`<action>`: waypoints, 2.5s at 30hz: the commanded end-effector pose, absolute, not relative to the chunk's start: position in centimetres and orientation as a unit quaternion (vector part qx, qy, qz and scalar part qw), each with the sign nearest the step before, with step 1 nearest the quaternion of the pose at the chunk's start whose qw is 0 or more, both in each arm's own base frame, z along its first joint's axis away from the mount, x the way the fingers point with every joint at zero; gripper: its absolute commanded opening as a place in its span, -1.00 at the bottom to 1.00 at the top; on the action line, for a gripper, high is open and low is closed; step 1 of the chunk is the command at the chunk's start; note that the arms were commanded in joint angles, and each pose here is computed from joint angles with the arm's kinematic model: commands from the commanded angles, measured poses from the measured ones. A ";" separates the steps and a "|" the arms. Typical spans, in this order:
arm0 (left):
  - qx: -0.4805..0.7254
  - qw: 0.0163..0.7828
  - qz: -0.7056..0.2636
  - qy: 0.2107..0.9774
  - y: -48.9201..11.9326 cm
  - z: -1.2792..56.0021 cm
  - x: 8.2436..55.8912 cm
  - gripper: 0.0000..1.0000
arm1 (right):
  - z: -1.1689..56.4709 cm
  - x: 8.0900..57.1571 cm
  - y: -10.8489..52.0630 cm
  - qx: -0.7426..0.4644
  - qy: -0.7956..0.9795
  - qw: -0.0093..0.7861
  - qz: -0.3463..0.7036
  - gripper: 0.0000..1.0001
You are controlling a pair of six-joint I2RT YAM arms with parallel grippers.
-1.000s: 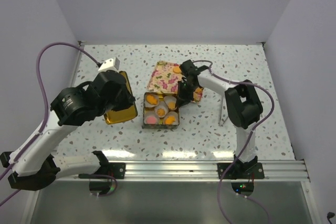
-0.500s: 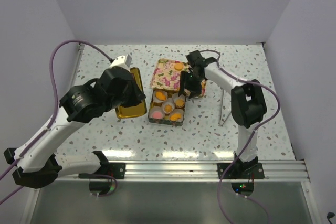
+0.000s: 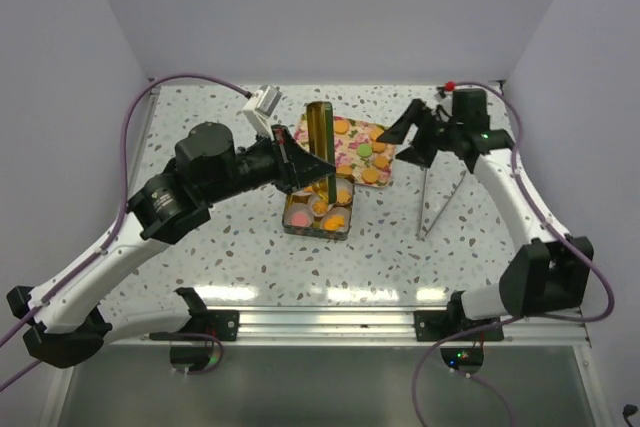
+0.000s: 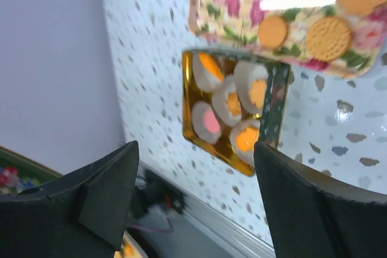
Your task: Pack the cookies
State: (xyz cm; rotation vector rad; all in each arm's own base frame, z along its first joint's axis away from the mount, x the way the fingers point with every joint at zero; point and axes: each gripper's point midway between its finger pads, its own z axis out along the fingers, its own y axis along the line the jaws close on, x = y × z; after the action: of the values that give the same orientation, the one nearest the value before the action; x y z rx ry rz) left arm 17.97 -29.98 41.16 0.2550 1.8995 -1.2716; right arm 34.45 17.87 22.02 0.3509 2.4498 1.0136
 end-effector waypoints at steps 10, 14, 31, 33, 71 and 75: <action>0.157 0.452 -0.761 0.439 -26.0 54.7 16.3 -1.00 | 36.9 34.1 19.9 0.155 0.562 0.208 0.785 0.81; 0.154 0.430 -0.783 0.423 -25.2 54.0 17.0 -1.00 | 40.9 32.7 18.6 0.124 0.474 0.232 0.841 0.82; 0.145 0.379 -0.823 0.397 -25.2 52.1 17.2 -1.00 | 47.4 29.3 21.9 0.020 0.423 0.203 0.883 0.69; 0.141 0.378 -0.824 0.397 -25.0 51.8 17.1 -1.00 | 47.5 28.6 22.2 0.013 0.427 0.198 0.882 0.68; 0.138 0.393 -0.814 0.406 -24.1 52.2 15.5 -1.00 | 45.0 26.1 25.7 -0.028 0.575 0.202 0.792 0.50; 0.134 0.395 -0.813 0.406 -23.9 52.3 15.3 -1.00 | 45.7 26.6 25.8 -0.031 0.568 0.205 0.797 0.51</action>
State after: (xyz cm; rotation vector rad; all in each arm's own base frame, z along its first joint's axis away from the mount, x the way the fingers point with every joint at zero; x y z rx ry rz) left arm 16.05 -24.75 50.92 0.3200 1.0989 -2.1027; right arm 27.26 25.76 44.10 0.0087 1.6107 2.2515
